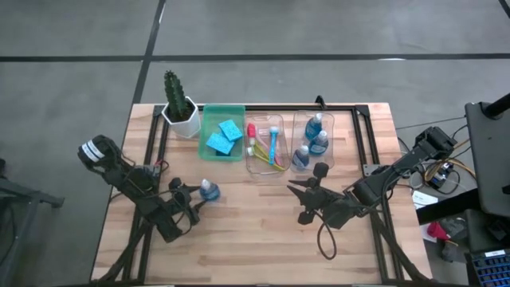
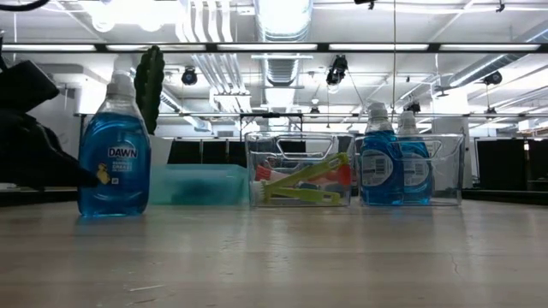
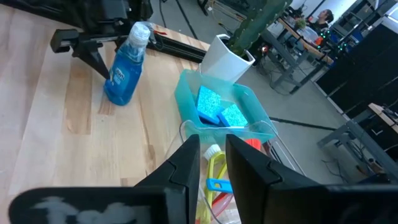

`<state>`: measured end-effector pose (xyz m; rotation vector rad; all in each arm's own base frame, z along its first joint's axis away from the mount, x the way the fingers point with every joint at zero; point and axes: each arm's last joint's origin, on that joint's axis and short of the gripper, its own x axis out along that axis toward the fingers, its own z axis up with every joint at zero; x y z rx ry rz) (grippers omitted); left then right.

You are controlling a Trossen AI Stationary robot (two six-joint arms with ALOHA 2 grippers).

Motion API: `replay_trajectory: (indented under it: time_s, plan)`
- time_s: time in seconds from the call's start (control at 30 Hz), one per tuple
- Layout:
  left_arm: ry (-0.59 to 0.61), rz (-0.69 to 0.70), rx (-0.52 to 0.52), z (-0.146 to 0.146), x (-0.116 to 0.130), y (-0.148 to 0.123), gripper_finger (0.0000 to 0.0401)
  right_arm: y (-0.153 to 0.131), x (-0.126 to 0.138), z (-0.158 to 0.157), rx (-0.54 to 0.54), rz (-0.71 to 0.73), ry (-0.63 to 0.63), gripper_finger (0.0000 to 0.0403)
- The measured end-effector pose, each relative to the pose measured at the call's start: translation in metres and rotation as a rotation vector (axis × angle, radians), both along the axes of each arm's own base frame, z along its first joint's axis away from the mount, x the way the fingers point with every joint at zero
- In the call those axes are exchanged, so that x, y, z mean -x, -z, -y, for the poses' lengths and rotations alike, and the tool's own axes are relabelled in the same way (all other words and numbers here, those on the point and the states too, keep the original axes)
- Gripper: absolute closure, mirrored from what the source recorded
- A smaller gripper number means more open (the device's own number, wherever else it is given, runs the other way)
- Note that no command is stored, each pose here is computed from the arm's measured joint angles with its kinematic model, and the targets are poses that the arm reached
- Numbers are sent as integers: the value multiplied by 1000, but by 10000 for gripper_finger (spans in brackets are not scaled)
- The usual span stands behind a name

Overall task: Pick & Place Kitchen Sink Supplies
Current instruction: Put the blue dishwashing liquid bottle into the right transparent bin

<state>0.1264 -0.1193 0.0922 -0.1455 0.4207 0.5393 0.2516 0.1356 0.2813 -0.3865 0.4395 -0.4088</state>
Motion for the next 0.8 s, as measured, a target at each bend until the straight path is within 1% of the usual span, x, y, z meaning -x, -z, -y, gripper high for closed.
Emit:
replay_trajectory:
  time_s: [0.1, 0.23, 0.4, 0.6, 0.8]
  plan:
    - [-10, 5, 0, -1, -4, -1, 124, 0, 0, 0, 0, 0, 1, 325]
    - [11, 7, -19, 1, -9, -2, 121, 0, -1, 1, -1, 1, 5, 321]
    - [27, 18, -21, 3, -14, -4, 121, 0, -1, 1, -3, 2, 5, 327]
    - [-7, -4, -49, -3, -19, 0, 121, 0, -1, 2, -3, 2, 8, 334]
    - [-20, -8, -49, -5, -22, 2, 121, 0, -2, 3, -6, 4, 16, 328]
